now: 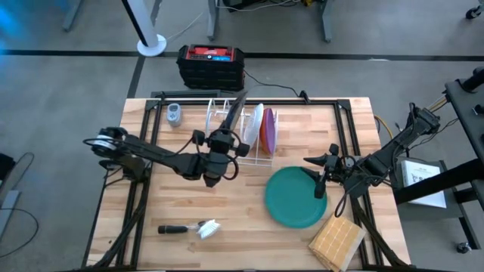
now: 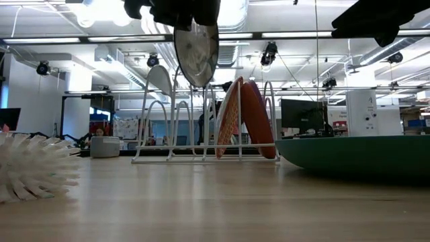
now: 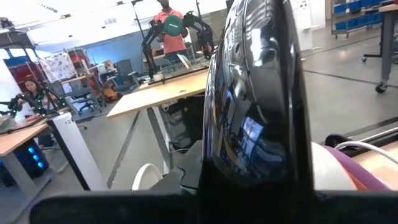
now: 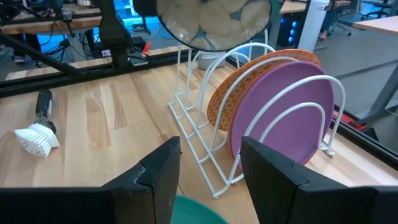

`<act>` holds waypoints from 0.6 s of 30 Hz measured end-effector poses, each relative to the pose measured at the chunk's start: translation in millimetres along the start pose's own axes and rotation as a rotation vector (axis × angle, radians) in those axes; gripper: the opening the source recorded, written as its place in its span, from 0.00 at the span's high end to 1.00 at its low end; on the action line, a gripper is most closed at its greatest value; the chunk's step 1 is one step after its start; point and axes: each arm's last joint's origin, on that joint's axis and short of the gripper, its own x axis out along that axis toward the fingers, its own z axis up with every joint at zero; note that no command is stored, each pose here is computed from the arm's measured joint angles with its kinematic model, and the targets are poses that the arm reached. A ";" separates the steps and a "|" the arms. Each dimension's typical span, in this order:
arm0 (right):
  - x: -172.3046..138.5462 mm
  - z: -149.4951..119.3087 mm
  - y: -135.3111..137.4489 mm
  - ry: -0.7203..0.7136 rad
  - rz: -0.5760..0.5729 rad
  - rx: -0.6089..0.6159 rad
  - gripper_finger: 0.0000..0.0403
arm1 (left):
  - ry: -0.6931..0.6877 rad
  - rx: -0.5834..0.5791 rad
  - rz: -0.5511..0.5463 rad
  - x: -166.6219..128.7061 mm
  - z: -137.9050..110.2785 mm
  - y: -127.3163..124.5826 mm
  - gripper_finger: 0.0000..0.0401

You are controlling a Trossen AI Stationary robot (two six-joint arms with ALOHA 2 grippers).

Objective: Sort dishes
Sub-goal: Put the blue patterned plate into the dish rack

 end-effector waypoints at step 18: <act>0.7 -3.6 -0.6 0.005 -0.003 0.002 0.61 | 0.004 0.010 0.029 8.4 -23.1 -16.0 0.90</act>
